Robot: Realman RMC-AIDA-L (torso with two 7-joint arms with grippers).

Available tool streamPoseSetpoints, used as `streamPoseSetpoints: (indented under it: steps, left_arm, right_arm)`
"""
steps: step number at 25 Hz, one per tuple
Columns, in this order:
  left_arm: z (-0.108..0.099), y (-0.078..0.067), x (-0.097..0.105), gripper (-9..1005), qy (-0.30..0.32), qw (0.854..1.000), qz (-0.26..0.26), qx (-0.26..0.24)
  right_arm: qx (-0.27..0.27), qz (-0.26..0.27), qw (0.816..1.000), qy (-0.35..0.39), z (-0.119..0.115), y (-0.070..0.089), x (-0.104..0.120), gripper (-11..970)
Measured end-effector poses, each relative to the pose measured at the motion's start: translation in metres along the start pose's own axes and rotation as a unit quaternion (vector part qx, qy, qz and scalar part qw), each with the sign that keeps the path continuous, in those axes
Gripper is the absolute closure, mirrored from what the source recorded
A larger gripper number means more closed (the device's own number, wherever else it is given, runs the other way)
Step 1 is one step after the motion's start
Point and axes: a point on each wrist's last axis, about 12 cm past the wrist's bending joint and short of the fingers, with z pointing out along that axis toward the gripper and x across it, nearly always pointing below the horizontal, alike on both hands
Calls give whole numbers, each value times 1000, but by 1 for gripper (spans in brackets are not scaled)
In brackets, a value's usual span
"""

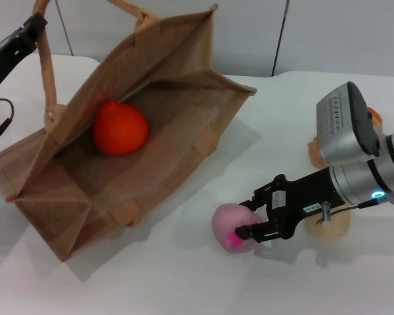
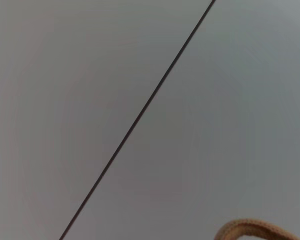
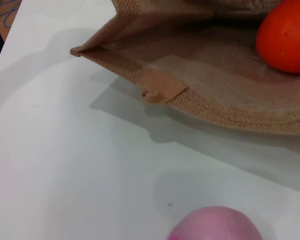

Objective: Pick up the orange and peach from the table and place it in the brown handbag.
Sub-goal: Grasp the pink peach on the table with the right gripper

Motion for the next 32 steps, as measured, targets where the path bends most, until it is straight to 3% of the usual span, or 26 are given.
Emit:
streamPoseSetpoints:
  steps: [18, 32]
  left_arm:
    - [1, 0, 2, 882, 5, 1000, -4, -3]
    - [1, 0, 5, 882, 16, 1000, 1, -3]
  right_arm:
    - [-3, -16, 1000, 8, 0, 0, 0, 546]
    - [0, -30, 999, -21, -6, -1, -4, 554]
